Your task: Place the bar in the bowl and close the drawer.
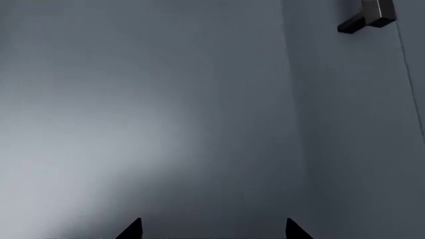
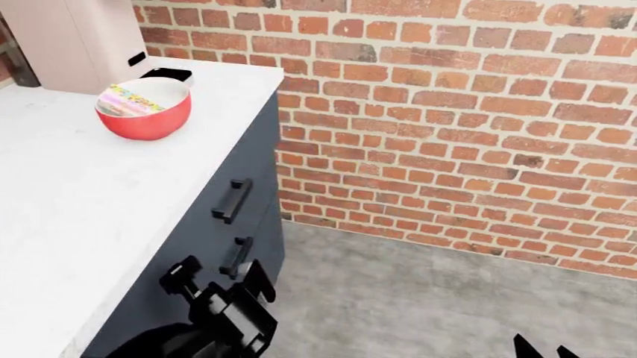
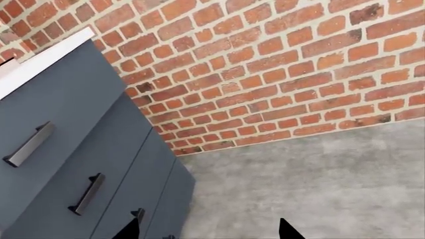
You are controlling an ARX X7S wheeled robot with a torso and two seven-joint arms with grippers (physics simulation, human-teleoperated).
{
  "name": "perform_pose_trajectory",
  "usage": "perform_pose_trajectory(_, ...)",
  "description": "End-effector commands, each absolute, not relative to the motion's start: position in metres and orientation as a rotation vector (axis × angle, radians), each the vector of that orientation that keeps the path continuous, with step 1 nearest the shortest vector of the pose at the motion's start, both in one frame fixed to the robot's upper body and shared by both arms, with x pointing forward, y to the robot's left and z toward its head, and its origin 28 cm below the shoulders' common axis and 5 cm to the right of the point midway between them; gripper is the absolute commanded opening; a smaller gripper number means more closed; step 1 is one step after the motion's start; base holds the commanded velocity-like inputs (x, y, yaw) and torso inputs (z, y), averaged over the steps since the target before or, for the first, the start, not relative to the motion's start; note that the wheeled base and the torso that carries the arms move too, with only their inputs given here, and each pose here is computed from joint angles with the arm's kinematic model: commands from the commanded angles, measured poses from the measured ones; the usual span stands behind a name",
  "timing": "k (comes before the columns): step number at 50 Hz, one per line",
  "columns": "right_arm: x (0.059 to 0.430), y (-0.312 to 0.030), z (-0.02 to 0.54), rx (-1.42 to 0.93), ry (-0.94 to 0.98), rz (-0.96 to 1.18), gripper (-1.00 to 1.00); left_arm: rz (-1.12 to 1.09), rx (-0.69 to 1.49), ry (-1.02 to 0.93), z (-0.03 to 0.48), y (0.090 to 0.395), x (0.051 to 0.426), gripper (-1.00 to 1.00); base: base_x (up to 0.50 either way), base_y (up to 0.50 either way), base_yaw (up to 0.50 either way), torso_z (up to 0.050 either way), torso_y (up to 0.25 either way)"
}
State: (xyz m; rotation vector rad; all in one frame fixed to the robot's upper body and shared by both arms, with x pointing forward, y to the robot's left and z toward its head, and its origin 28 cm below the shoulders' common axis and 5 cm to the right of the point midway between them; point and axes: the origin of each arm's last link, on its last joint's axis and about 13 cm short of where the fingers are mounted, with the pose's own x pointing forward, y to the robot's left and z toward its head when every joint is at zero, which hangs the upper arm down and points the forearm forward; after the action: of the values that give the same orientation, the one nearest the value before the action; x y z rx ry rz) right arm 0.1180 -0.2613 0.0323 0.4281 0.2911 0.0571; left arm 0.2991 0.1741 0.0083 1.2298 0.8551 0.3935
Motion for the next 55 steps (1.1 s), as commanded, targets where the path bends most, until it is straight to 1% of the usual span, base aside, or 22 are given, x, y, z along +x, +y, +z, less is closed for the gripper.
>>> perform_pose_trajectory(1, 0.118, -0.261, 0.033, 0.426, 0.293, 0.057, 1.0, 0.499, 1.364, 0.811, 0.013, 0.192, 0.305, 1.0, 0.0, 0.0, 0.0, 0.0, 0.0)
perform_pose_trajectory(43, 0.117, -0.26, 0.035, 0.422, 0.293, 0.058, 1.0, 0.572, 1.355, 0.864, 0.013, 0.21, 0.307, 1.0, 0.0, 0.0, 0.0, 0.0, 0.001)
perform_pose_trajectory(55, 0.118, -0.26, 0.035, 0.422, 0.289, 0.06, 1.0, 0.539, 1.352, 0.811, 0.022, 0.198, 0.313, 1.0, 0.01, 0.0, 0.01, 0.0, 0.0)
